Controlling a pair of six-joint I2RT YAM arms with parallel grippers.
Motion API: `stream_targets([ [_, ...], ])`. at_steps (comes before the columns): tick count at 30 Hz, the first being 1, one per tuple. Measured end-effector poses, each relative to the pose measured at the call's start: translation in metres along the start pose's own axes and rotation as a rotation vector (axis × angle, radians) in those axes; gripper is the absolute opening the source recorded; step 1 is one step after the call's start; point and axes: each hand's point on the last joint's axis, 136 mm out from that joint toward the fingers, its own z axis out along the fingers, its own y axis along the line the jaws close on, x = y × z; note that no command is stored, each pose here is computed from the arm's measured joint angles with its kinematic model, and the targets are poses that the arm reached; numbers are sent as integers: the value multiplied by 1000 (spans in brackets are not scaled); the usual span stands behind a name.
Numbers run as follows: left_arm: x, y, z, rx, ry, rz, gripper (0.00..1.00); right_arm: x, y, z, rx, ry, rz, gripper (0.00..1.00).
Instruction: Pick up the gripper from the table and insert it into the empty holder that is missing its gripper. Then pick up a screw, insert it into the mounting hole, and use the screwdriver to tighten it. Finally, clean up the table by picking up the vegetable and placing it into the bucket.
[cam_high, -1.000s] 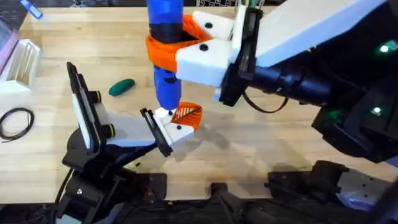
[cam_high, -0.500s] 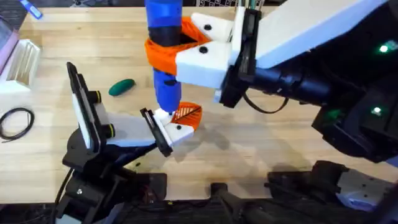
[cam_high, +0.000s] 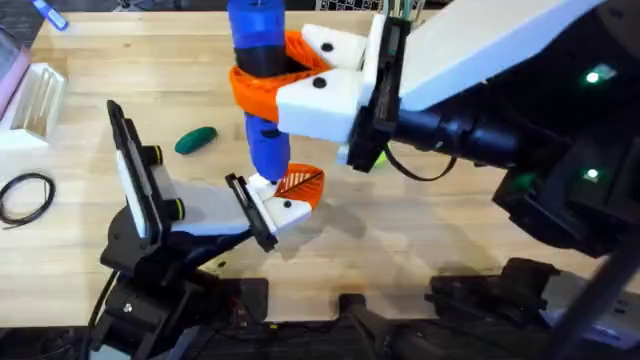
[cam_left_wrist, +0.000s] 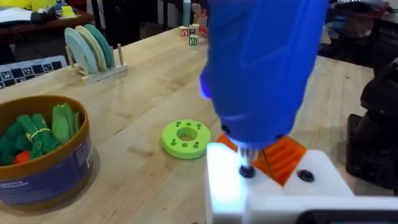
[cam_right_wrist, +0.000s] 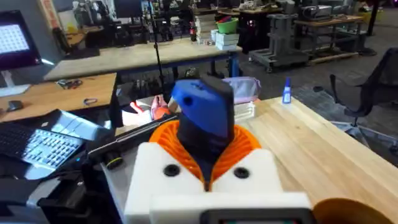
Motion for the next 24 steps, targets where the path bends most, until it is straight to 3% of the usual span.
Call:
stream_targets([
  [13, 0, 0, 0, 0, 0, 0, 9, -2, 1, 0, -8, -6, -9, 20],
  [20, 0, 1, 0, -3, -2, 2, 9, -42, 4, -5, -16, -175, -90, 20],
  [24, 0, 1, 0, -3, -2, 2, 9, -43, 0, -6, -4, -176, -97, 20],
])
